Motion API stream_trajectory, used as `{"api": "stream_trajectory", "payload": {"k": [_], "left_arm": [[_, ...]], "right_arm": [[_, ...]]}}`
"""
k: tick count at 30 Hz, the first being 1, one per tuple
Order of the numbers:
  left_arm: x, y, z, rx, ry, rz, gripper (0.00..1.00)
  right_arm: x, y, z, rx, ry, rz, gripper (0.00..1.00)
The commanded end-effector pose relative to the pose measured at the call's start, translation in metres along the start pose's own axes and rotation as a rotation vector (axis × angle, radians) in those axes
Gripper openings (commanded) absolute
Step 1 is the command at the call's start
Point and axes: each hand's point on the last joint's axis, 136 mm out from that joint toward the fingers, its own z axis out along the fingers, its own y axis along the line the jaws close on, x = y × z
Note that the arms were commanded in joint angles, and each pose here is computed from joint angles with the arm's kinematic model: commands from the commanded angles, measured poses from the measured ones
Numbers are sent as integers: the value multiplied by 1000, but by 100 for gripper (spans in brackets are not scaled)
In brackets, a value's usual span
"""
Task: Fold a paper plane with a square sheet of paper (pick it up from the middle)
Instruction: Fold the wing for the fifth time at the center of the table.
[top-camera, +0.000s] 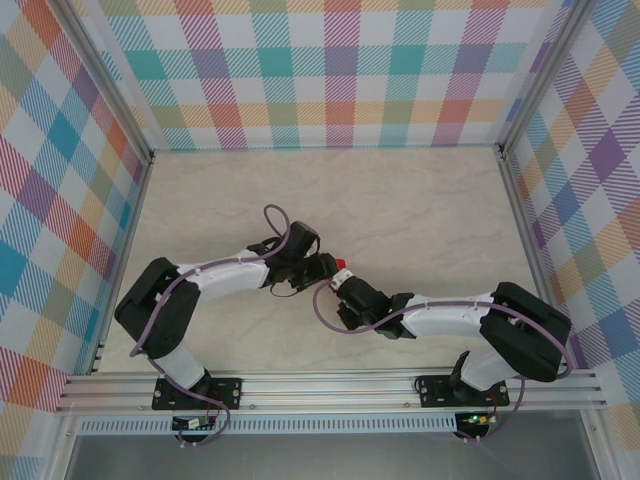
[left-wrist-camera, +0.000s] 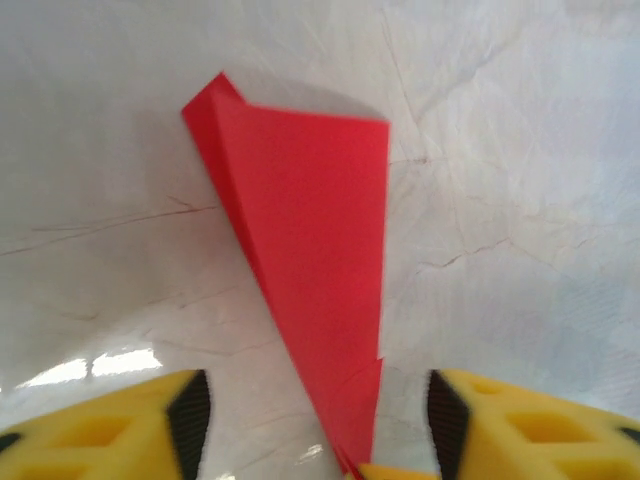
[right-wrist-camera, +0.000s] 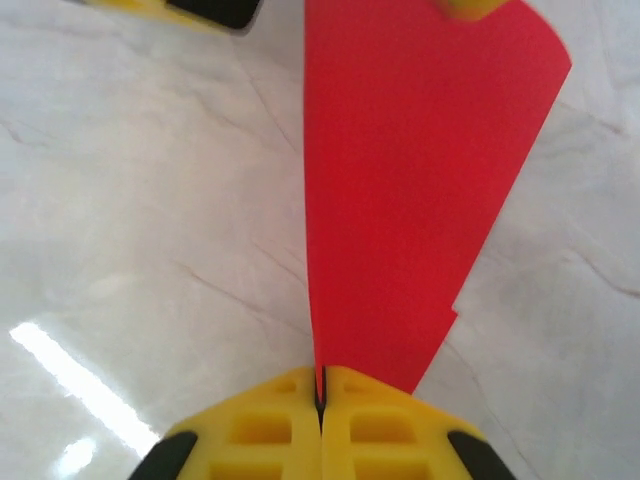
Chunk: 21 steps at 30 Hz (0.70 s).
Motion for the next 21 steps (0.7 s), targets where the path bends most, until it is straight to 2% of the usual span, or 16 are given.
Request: {"api": "stream_trajectory", "payload": {"k": [1,5,10,18,21], "left_arm": [[-13,17,-35,-66,-107,-16,69],[-19,35,-61,-88,-187,-53,79],[-17,48,-75,-77,-216,-77,81],[-7,49,-67,-40,-170,-89,81],[-7,34,-61,35,-153,-73,82]], "right_arm": [[-19,15,0,-89,-37,39,4],[-22,24,1,-165,-40,76,4],[-23,33,3,-252,-31,144,4],[-19,31,6,-312,-19,293,7],[-15,31,8,-314,-7,309,8]]}}
